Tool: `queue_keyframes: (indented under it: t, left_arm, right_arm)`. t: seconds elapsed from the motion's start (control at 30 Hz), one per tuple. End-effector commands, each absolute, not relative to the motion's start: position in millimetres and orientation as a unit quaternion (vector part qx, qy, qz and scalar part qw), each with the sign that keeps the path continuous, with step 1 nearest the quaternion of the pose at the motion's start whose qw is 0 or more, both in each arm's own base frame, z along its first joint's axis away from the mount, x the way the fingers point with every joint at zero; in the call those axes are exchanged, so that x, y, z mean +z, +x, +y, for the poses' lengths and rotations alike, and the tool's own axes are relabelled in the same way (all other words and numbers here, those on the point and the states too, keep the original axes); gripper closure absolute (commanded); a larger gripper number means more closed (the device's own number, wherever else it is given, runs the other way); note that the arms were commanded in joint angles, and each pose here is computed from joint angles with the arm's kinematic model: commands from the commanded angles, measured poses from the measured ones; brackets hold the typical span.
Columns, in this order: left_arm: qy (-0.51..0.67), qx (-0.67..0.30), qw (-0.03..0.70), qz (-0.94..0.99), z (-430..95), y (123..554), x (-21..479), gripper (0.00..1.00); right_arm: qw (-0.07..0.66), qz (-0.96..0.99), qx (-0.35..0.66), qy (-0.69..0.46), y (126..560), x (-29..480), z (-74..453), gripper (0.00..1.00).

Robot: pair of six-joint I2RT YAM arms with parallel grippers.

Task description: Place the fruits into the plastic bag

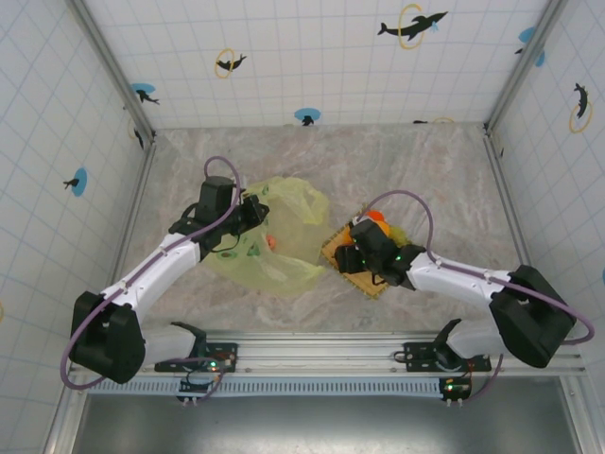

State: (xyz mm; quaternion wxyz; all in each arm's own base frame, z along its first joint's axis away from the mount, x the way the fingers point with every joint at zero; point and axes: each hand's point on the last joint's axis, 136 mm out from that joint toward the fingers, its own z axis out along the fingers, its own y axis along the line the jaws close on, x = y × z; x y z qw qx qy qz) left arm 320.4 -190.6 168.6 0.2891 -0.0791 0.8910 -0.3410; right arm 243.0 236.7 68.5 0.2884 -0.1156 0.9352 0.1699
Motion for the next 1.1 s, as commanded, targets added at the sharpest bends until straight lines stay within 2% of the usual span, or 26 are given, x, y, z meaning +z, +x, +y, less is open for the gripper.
queue_keyframes:
  t: [0.0,0.5,1.07]
  left_arm:
    - [-0.069,-0.335,0.298,0.891,-191,321,175,1.00]
    - [-0.069,-0.335,0.293,0.893,-191,319,171,1.00]
    - [-0.068,-0.333,0.290,0.894,-191,318,168,1.00]
  right_arm:
    - [0.304,0.930,0.180,-0.104,254,80,246,0.22]
    - [0.289,0.935,0.178,-0.103,255,63,248,0.25]
    - [0.312,0.916,0.224,-0.114,245,94,251,0.43]
